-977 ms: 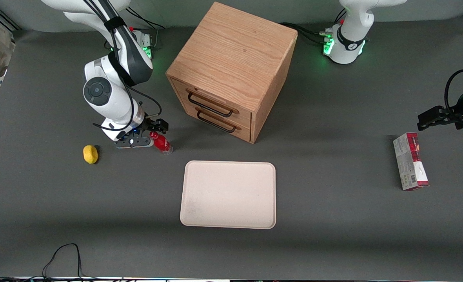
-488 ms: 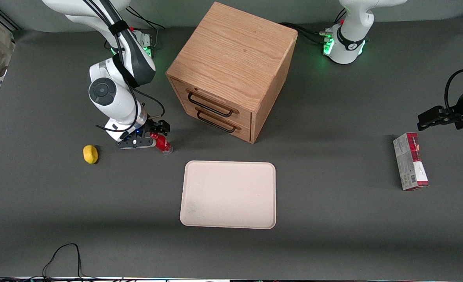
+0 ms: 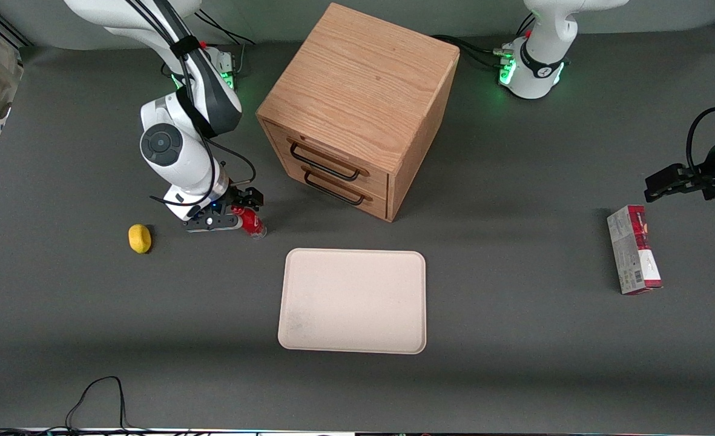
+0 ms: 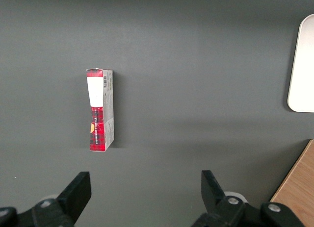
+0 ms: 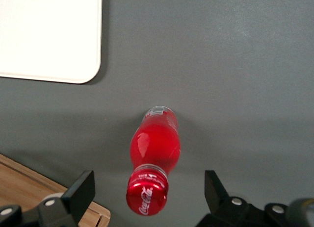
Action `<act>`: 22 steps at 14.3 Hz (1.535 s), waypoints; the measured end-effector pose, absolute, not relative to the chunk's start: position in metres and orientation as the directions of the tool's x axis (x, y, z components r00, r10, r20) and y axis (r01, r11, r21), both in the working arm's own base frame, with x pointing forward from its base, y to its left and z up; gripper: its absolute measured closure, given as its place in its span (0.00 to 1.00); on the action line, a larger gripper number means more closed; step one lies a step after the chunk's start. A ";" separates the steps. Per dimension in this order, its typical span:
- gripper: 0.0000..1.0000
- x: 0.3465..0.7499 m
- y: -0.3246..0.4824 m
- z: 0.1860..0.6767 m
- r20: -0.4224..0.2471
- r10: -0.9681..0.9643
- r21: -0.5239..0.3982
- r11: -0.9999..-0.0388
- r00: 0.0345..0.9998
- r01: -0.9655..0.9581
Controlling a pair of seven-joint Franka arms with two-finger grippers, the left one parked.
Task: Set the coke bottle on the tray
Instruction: 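Lower the right gripper and close it around the bottle's neck, then lift the bottle and carry it toward the white tray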
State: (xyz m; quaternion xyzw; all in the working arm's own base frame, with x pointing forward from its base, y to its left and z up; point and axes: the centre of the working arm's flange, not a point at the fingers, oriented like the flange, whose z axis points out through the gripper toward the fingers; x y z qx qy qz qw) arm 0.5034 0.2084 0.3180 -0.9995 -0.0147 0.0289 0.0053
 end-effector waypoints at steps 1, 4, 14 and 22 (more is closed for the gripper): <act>0.02 0.503 0.208 0.318 -0.058 0.030 -0.011 -1.000 0.998 0.029; 0.31 0.503 0.208 0.318 -0.057 0.030 -0.011 -1.000 0.998 0.029; 0.68 0.504 0.208 0.319 -0.056 0.031 -0.008 -0.999 0.998 0.031; 0.68 0.554 0.193 0.468 -0.116 -0.015 0.013 -1.000 0.993 -0.014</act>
